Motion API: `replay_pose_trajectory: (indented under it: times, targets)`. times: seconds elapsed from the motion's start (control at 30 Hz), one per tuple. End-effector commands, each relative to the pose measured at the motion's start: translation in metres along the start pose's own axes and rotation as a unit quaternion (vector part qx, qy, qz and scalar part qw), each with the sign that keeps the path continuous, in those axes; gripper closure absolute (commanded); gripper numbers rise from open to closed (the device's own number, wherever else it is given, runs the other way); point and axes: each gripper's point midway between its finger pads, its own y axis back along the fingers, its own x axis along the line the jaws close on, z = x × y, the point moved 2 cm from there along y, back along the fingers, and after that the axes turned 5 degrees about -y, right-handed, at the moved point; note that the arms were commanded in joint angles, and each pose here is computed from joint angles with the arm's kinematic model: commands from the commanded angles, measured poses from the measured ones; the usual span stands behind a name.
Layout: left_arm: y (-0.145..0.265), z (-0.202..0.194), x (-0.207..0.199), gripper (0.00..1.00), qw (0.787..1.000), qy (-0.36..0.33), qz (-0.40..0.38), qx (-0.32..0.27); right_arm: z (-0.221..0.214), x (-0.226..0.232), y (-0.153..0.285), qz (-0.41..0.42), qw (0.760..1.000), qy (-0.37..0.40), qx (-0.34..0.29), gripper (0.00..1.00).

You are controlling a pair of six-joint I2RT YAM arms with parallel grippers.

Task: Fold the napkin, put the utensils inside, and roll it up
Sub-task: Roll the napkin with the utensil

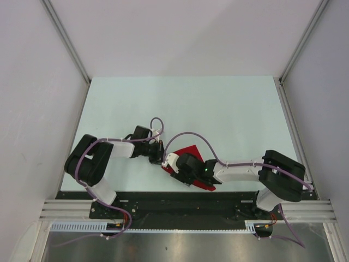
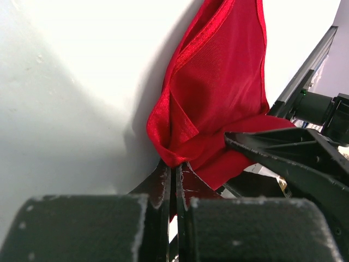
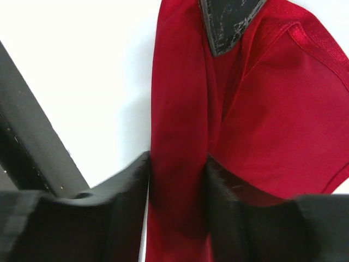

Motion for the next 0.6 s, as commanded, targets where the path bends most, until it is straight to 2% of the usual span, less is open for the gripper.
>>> replay_pose_trajectory:
  times: [0.0, 0.07, 0.1, 0.17, 0.2, 0.3, 0.43, 0.47, 0.57]
  targets:
    - [0.001, 0.009, 0.010, 0.78, 0.999, -0.020, 0.033, -0.015, -0.014, 0.003, -0.010, 0.031, 0.999, -0.026, 0.033, 0.61]
    - [0.007, 0.020, 0.006, 0.59, 0.998, -0.029, 0.034, -0.035, -0.016, 0.000, -0.011, 0.059, 0.996, -0.053, 0.042, 0.69]
    - [0.011, 0.026, 0.005, 0.43, 0.998, -0.030, 0.037, -0.048, -0.018, 0.010, -0.008, 0.105, 0.991, -0.064, 0.049, 0.70]
    - [0.022, 0.042, -0.001, 0.36, 0.995, -0.044, 0.038, -0.078, -0.018, 0.007, -0.006, 0.142, 0.984, -0.097, 0.053, 0.73]
    - [0.029, 0.046, 0.003, 0.31, 0.994, -0.036, 0.052, -0.088, -0.016, 0.015, -0.003, 0.186, 0.975, -0.111, 0.054, 0.74]
    - [0.047, 0.058, 0.009, 0.22, 0.987, -0.043, 0.094, -0.126, -0.015, 0.014, 0.000, 0.243, 0.957, -0.150, 0.057, 0.76]
    - [0.058, 0.057, 0.008, 0.22, 0.979, -0.070, 0.108, -0.161, -0.011, 0.011, 0.000, 0.315, 0.925, -0.204, 0.064, 0.78]
    - [0.064, 0.065, -0.003, 0.22, 0.973, -0.094, 0.093, -0.190, -0.011, 0.003, -0.001, 0.322, 0.918, -0.223, 0.061, 0.79]
    - [0.064, 0.059, -0.014, 0.23, 0.969, -0.120, 0.066, -0.207, -0.011, -0.005, -0.001, 0.371, 0.888, -0.264, 0.061, 0.79]
